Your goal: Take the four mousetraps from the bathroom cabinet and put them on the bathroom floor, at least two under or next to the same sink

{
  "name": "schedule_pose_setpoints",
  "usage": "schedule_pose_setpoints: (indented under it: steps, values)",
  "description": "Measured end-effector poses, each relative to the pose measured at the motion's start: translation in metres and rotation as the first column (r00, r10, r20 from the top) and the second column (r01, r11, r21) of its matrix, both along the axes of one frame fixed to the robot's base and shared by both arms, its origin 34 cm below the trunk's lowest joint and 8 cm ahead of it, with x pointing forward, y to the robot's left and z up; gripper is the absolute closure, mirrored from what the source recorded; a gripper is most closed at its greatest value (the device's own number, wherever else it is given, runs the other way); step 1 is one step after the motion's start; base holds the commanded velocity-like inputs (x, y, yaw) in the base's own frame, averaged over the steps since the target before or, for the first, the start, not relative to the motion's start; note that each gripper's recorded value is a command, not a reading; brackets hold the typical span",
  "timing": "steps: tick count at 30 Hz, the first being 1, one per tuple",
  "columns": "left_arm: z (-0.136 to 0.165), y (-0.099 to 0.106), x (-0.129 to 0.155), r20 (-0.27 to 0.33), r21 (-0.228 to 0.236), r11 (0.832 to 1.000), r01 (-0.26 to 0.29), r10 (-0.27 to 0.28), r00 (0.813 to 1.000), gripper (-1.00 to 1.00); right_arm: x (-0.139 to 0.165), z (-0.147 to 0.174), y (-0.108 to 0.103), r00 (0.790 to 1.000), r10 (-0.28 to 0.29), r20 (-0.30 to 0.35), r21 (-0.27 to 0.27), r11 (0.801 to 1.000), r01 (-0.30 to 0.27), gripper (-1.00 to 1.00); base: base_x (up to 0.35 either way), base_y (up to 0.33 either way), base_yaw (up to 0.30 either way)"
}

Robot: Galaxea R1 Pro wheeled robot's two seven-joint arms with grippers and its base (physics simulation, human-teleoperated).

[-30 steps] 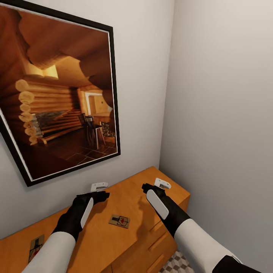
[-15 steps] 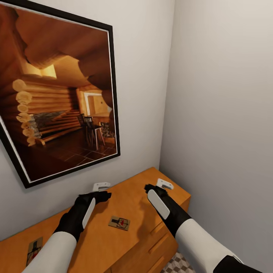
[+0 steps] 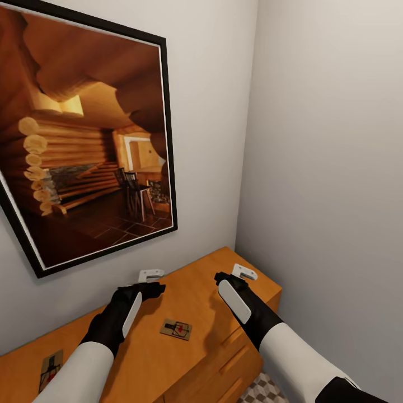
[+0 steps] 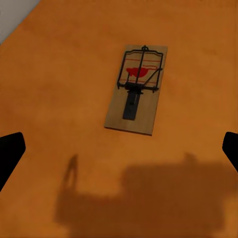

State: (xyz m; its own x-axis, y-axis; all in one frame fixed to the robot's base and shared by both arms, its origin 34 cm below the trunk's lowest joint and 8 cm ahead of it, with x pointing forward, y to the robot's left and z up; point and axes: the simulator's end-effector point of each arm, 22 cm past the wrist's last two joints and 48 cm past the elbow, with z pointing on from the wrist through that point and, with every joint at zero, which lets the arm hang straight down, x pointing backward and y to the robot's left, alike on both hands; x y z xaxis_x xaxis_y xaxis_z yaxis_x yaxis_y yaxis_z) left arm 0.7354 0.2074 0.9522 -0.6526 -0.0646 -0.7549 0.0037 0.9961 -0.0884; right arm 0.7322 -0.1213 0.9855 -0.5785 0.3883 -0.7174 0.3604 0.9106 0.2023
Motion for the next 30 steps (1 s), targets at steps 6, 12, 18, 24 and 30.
schedule_pose_setpoints:
  steps: [6, 12, 18, 24, 30]
  values:
    - [-0.0001, -0.0006, -0.0001, 0.000, 0.000, 1.000, 0.001, -0.001, 1.000, -1.00, 0.0002, 0.0001, 0.0007, 1.000, 0.003, 0.001, 0.001, 1.000, -0.003, -1.00, 0.000, 0.000, 0.000]
    - [0.0000, -0.0006, 0.0000, 0.000, 0.001, 1.000, 0.000, 0.000, 1.000, -1.00, 0.0003, 0.0002, 0.0008, 1.000, 0.003, 0.002, 0.001, 1.000, -0.003, -1.00, 0.000, 0.000, 0.000]
    - [0.0000, -0.0008, 0.0000, 0.000, 0.001, 1.000, 0.002, -0.002, 1.000, -1.00, 0.0003, 0.0003, 0.0009, 1.000, 0.004, 0.002, 0.000, 1.000, -0.004, -1.00, 0.000, -0.092, 0.000]
    - [-0.0001, -0.0013, -0.0002, -0.001, 0.000, 1.000, 0.003, -0.003, 1.000, -1.00, 0.0002, 0.0001, 0.0010, 1.000, 0.004, 0.002, 0.000, 1.000, -0.004, -1.00, 0.000, -0.111, 0.000]
    - [0.0000, -0.0018, -0.0002, -0.001, -0.002, 1.000, 0.004, -0.004, 1.000, -1.00, 0.0002, 0.0001, 0.0011, 1.000, 0.004, 0.002, 0.000, 1.000, -0.004, -1.00, 0.000, -0.024, 0.000]
